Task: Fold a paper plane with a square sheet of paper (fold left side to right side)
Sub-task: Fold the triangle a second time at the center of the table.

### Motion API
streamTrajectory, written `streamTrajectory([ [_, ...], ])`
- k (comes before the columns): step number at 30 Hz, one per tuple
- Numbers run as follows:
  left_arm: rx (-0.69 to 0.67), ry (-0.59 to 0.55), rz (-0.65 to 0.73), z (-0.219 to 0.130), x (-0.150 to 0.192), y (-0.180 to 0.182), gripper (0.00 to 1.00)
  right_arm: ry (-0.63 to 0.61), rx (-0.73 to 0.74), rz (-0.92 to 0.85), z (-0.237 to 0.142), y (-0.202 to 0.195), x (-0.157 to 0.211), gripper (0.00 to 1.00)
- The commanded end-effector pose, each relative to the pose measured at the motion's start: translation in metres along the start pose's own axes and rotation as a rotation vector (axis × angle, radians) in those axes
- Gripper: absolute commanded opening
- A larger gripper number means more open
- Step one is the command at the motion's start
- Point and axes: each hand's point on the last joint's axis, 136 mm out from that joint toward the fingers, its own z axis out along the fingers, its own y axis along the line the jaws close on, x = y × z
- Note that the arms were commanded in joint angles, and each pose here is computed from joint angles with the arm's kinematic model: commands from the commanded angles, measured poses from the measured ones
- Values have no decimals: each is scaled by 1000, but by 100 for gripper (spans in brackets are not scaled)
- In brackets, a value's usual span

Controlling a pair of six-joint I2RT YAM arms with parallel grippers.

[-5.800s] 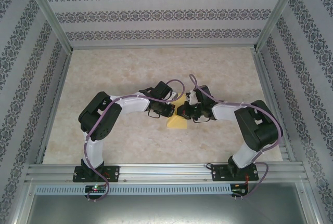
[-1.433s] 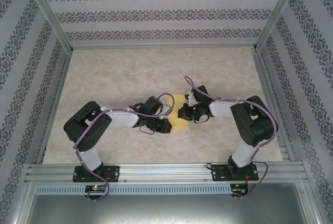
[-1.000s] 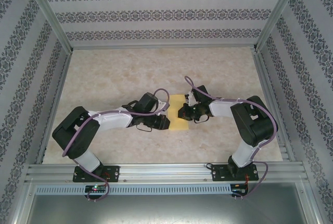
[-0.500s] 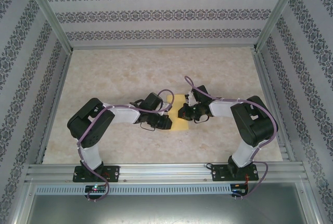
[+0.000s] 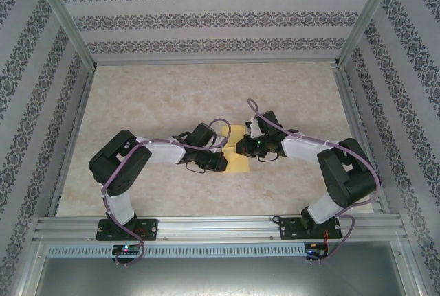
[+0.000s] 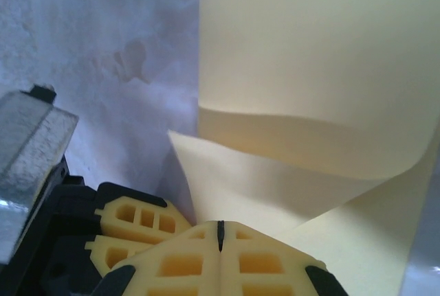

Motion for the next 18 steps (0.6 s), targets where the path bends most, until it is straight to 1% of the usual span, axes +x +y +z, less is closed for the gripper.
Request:
streamTrajectory([
  [1, -81, 58, 4, 5, 20, 14, 13, 24, 9, -7, 10, -1, 11, 0],
  [10, -103, 67, 8, 6, 22, 16, 13, 47, 5, -19, 27, 1, 13, 0],
  [18, -117, 80, 5, 7, 25, 19, 12, 67, 76, -36, 34, -16, 15, 0],
])
